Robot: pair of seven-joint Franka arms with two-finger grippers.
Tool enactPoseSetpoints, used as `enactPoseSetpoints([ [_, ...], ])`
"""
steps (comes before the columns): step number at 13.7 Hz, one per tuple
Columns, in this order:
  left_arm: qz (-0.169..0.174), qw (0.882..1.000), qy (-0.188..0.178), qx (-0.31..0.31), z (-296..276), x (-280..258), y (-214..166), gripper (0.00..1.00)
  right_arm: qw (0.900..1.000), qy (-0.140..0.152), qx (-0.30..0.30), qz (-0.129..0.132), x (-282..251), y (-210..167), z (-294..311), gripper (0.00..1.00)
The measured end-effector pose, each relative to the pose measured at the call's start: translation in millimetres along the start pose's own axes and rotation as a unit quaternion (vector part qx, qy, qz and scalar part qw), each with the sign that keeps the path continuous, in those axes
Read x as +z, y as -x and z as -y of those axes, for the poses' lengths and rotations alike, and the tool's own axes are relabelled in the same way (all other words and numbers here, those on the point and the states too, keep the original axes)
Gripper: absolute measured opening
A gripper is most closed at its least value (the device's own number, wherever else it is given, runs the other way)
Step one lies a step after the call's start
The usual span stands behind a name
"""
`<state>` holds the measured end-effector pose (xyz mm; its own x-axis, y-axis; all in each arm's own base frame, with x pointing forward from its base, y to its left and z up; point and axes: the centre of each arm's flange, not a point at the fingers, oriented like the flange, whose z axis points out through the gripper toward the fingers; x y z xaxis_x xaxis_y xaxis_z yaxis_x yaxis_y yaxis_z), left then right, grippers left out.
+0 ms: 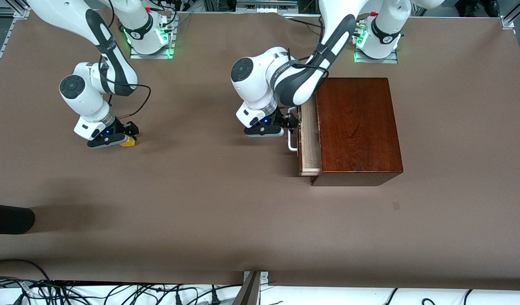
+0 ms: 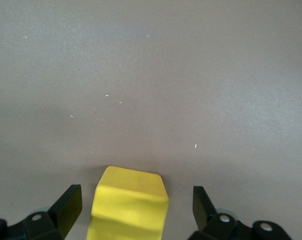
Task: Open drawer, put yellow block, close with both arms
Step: 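Pull the drawer open with the left gripper while the right gripper grasps the cube, then pull the drawer further open with the left gripper while the right gripper lifts the cube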
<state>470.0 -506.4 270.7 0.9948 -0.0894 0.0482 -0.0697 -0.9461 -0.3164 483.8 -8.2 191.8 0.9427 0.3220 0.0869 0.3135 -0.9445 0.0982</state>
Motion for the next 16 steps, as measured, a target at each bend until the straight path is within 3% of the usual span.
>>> enactPoseSetpoints([
  [4,-0.003,1.000,0.002,-0.002,-7.2,-2.1,0.6,1.00,1.000,-0.001,-0.002,0.002,2.3,0.1,2.3,0.55],
  [13,-0.009,1.000,0.009,-0.007,-24.1,-10.0,7.5,1.00,1.000,-0.005,-0.015,-0.010,-7.4,-13.2,14.4,0.56],
  [16,-0.011,1.000,0.010,-0.008,-29.2,-10.9,7.8,1.00,1.000,-0.014,-0.016,0.002,-30.9,-31.2,11.6,0.56],
])
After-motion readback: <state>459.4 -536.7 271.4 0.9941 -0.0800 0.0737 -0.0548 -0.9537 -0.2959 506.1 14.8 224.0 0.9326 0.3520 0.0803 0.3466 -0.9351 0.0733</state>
